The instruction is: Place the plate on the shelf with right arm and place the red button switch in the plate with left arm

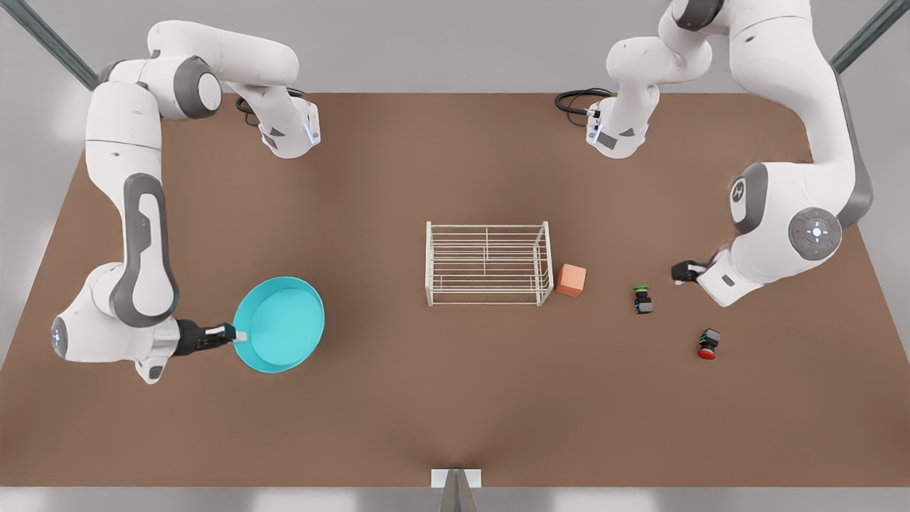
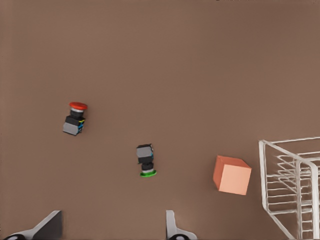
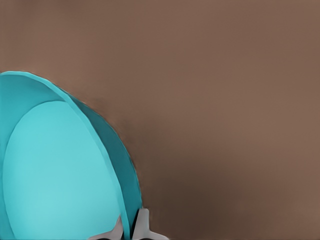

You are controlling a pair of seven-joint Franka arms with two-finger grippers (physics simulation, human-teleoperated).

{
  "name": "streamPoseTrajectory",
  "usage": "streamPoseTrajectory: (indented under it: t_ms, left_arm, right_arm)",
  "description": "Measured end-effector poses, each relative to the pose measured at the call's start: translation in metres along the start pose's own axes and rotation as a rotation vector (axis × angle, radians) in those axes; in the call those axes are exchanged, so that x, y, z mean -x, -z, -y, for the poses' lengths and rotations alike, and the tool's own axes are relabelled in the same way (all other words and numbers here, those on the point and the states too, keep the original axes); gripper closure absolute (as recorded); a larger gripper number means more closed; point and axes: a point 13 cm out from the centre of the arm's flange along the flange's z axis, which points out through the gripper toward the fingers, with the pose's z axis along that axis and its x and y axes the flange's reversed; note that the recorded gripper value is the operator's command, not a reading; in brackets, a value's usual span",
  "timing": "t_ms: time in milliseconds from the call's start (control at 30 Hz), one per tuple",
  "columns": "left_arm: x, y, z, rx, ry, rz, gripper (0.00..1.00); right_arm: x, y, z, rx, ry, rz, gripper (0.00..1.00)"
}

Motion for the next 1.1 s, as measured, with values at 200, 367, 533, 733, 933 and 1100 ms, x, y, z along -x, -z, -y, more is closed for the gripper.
streamPoseTrajectory:
  t_ms: [200,367,533,733,933,1100]
  left_arm:
    - [0.046,-0.112,-0.095,-0.029,-0.053,0.042,0.00]
    - [0.061,-0.173,-0.101,-0.013,-0.208,0.092,0.00]
    - [0.070,-0.216,-0.140,0.010,-0.283,0.143,0.00]
    - [0.064,-0.258,-0.151,-0.006,-0.337,0.179,0.00]
    - [0.060,-0.275,-0.145,-0.003,-0.387,0.217,0.00]
    - [0.070,-0.292,-0.136,0.010,-0.436,0.248,0.00]
  right_arm:
    - [-0.006,-0.025,-0.106,0.048,0.105,-0.087,0.78]
    - [-0.020,-0.053,-0.179,0.068,0.142,-0.146,0.78]
    - [-0.020,-0.088,-0.243,0.078,0.165,-0.167,0.78]
    - [-0.021,-0.127,-0.315,0.079,0.180,-0.167,0.77]
    - [-0.031,-0.165,-0.383,0.057,0.186,-0.167,0.77]
    - [-0.057,-0.211,-0.421,0.023,0.146,-0.178,0.77]
